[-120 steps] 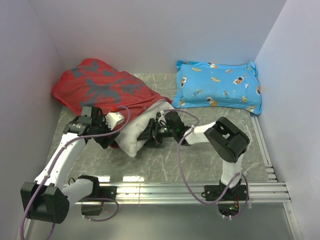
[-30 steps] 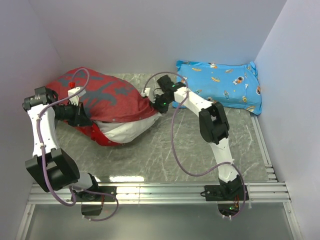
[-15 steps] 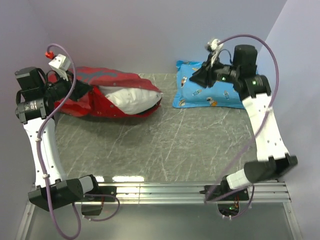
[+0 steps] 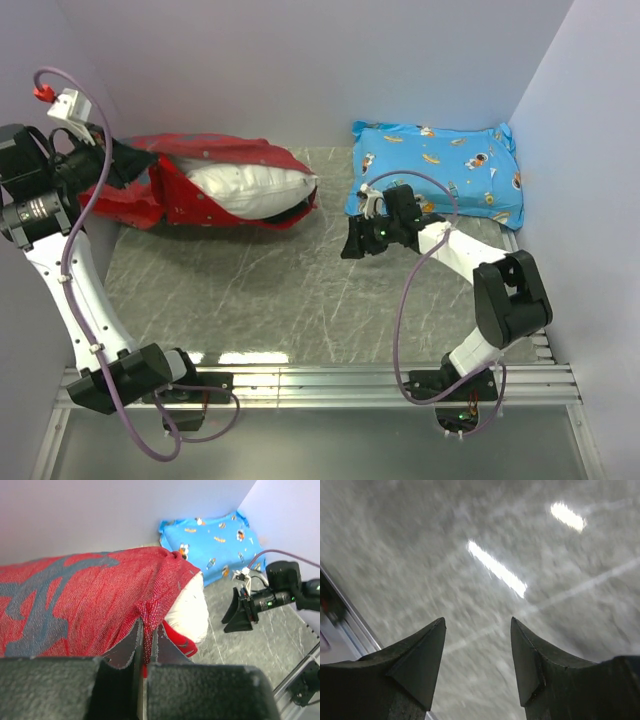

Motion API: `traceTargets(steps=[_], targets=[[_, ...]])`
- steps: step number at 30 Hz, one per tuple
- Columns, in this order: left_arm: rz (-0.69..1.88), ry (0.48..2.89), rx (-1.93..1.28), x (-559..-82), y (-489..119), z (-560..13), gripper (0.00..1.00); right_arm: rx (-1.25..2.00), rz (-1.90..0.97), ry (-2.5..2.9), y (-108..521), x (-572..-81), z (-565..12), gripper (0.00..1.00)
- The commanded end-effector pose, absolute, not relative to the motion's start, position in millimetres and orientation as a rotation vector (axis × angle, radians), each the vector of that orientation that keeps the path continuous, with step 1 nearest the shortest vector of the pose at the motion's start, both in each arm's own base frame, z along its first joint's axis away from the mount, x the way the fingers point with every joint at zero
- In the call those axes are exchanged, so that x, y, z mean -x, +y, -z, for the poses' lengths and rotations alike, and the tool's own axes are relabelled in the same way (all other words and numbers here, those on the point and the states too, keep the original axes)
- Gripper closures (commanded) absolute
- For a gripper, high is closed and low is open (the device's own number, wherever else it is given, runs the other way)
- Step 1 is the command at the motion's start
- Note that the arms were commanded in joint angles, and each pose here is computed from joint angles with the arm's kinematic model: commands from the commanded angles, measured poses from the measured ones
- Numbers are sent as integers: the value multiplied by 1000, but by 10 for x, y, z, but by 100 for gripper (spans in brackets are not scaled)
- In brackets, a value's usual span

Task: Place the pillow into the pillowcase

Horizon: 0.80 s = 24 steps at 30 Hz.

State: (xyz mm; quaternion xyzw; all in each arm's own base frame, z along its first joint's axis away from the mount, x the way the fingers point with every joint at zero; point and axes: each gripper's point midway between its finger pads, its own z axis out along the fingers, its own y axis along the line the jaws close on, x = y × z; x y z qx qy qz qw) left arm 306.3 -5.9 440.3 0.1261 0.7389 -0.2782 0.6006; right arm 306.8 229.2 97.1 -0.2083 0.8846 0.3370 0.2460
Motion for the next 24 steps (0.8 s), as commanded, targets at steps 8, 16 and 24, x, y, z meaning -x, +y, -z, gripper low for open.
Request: traceTargets(steps=[8,16,24], targets=[[584,1593,-312,-3122,9,-4894,100,203,-1198,1998,3110,-3960,-1988,37],[574,1591,-275,-3205,74,-4928,100,99,-1193,2112,3341,-4378,-1660,37],[539,1605,-257,-3242,138,-4916,100,83,-1185,2181,3464,-4512,-1319,44]])
